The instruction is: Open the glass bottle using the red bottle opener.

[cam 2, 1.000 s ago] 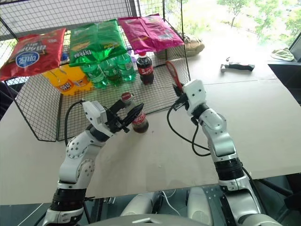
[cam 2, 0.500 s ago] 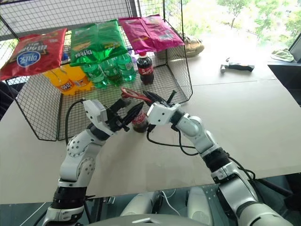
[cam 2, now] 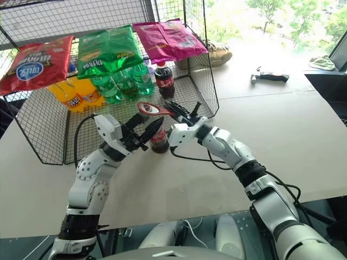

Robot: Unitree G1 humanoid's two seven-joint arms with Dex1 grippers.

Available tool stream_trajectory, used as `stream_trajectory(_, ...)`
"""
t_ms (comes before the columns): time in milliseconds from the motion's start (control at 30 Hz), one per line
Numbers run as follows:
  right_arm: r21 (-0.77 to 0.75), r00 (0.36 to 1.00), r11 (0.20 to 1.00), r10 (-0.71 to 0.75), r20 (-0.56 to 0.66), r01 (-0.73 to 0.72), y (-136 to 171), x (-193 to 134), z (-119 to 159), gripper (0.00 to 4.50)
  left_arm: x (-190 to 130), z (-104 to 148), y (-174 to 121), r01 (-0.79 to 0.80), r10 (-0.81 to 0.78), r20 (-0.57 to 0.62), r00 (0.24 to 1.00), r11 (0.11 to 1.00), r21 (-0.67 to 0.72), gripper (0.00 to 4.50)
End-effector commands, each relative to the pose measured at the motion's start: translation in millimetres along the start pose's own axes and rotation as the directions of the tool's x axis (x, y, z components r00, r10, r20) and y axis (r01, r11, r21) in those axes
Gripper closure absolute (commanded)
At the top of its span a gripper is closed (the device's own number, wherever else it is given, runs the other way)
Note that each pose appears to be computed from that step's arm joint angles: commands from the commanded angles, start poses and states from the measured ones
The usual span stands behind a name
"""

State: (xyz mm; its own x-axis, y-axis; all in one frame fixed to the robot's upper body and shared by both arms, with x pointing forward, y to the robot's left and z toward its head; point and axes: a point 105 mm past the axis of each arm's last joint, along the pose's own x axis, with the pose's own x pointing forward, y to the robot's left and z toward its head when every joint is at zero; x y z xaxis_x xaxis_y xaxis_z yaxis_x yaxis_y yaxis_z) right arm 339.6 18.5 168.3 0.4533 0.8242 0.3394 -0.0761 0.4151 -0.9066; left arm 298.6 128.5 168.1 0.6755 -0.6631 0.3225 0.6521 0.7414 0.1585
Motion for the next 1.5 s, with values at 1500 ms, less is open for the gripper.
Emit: stream_trajectory(1500, -0.223, 0.977, 0.974, 0.086, 0.196, -0.041, -56.0, 21.3, 15.0, 4.50, 1.9, -10.5, -5.2, 0.017, -0.018, -0.026, 1.000, 1.000, -0.006, 2.60)
